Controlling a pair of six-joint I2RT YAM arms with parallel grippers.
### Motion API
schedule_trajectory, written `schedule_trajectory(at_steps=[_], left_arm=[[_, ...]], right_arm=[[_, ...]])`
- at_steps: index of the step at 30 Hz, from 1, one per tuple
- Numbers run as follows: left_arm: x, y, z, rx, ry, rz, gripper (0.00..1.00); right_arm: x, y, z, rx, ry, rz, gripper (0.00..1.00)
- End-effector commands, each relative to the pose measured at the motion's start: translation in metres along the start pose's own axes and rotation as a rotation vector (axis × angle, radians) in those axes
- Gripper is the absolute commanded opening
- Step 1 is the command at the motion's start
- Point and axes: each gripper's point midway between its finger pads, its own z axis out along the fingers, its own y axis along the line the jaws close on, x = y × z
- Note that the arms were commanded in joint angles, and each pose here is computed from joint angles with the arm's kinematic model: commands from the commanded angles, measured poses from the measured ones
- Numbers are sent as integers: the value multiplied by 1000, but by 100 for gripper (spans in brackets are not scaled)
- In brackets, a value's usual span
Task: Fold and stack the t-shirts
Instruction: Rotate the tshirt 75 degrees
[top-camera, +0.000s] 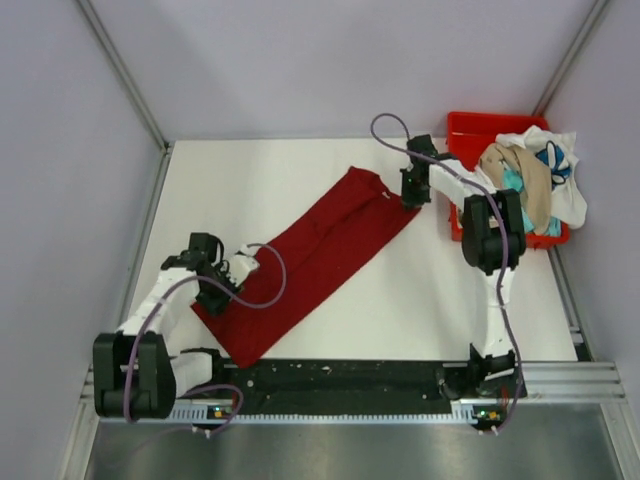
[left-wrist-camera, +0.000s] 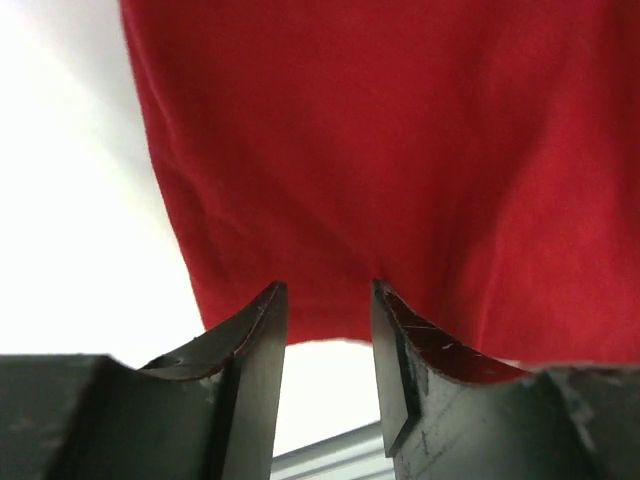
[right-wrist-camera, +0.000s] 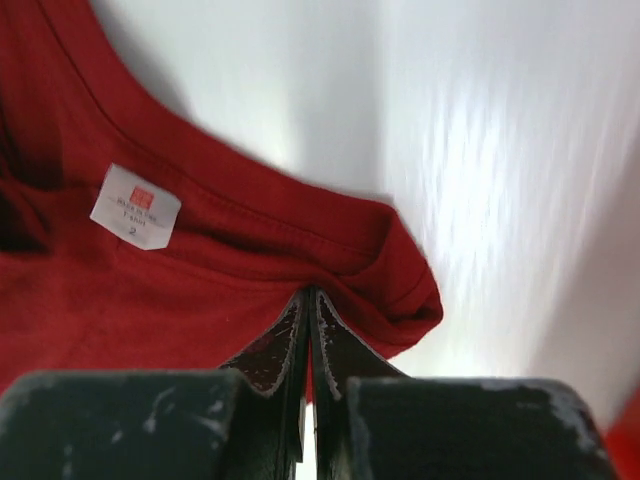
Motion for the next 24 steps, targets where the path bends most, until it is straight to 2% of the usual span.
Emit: schedule_trajectory(at_steps=[1, 3, 6, 9, 12, 15, 19, 24], left_arm=[[-36, -57, -53, 319, -223, 73, 46], [-61, -54, -68, 339, -315, 57, 48], [-88, -63, -83, 406, -400, 72, 49], [-98, -66, -73, 375, -401, 114, 49], [-102, -73, -42, 310, -347, 205, 48], [-101, -66, -15, 240, -267, 235, 46], [-89, -40, 9, 88, -189, 246, 46], [-76, -58, 13, 145, -173, 281, 46]], right_arm=[[-76, 3, 46, -31, -53, 27, 0], [-135, 25, 47, -155, -181, 49, 0], [-189, 53, 32, -308, -346, 50, 6], [-207, 71, -8, -411, -445, 7, 13], [-205, 79, -64, -463, -511, -71, 22], [-186, 64, -69, -388, -488, -61, 38], [-150, 42, -38, -298, -356, 94, 48], [-131, 36, 7, -276, -254, 273, 54]])
